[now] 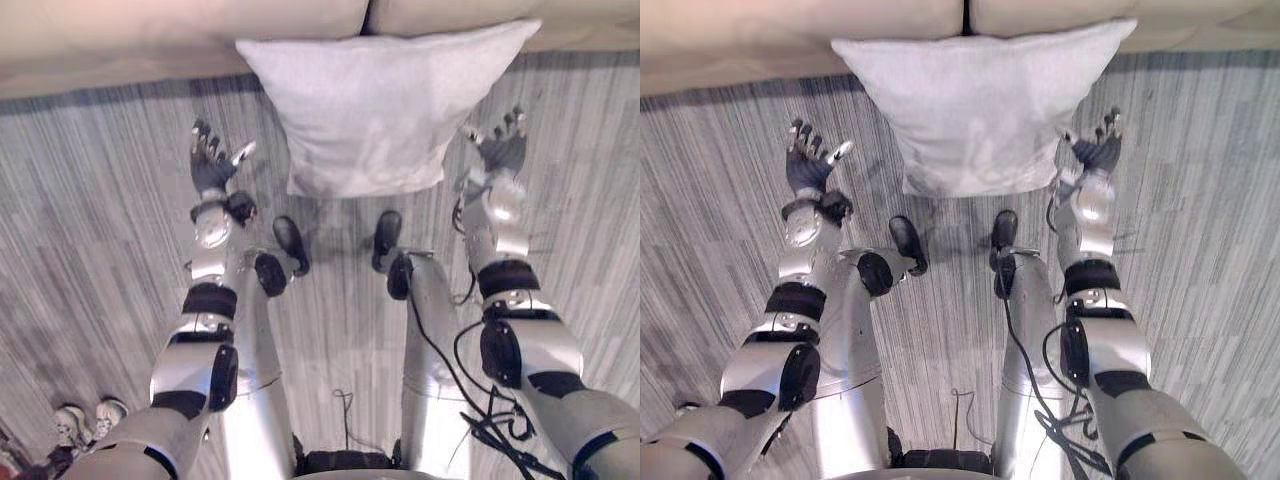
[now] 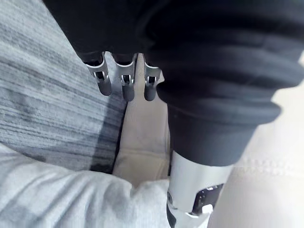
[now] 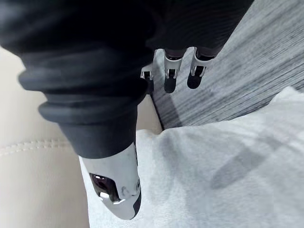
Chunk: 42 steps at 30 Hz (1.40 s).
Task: Pick up cushions and gather them together orderly.
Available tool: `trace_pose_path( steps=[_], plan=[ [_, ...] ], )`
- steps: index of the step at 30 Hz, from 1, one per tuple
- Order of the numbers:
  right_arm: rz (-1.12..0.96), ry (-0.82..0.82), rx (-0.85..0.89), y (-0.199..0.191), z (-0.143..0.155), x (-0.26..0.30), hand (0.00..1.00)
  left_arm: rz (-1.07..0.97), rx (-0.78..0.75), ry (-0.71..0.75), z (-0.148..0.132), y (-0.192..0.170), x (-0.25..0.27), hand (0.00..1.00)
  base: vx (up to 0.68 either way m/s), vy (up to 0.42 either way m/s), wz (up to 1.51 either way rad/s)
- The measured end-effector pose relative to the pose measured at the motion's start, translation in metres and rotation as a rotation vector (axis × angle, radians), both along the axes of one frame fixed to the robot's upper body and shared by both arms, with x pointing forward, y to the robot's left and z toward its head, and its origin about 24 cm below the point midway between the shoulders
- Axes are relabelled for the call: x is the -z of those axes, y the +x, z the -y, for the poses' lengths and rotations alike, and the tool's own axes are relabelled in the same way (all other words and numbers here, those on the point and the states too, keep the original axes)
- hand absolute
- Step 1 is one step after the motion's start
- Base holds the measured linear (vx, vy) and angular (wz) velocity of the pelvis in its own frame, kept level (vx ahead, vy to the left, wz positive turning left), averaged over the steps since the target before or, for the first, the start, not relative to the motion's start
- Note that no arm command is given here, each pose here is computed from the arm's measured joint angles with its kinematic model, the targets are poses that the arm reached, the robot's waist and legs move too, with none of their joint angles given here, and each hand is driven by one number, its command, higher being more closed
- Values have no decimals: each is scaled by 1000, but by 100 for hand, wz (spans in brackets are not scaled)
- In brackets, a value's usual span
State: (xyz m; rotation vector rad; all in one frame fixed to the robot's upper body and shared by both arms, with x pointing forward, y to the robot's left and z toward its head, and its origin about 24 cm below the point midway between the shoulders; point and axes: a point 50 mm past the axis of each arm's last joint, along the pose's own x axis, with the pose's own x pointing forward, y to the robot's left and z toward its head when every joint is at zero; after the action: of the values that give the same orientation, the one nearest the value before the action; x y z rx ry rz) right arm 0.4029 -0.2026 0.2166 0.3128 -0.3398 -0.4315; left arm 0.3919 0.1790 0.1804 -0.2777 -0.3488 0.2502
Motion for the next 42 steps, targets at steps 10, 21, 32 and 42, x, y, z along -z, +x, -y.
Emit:
trace_pose_path(
  steps=[10,21,32,42],
  plan=[
    [178,-8,-60,2,-44,-77,100,222,129,32,57,6,-91,100,-72,16,2],
    [250,-119,-165,-21,-64,-48,100,296,80,46,37,-13,-89,100,-37,23,1],
    [190,-50,-267,-106,-81,67,100,174,97,-44,41,-85,31,100,39,-21,5],
    [132,-174,-432,-158,-94,109,100,-105,69,-74,24,-159,124,100,210,8,11]
  ],
)
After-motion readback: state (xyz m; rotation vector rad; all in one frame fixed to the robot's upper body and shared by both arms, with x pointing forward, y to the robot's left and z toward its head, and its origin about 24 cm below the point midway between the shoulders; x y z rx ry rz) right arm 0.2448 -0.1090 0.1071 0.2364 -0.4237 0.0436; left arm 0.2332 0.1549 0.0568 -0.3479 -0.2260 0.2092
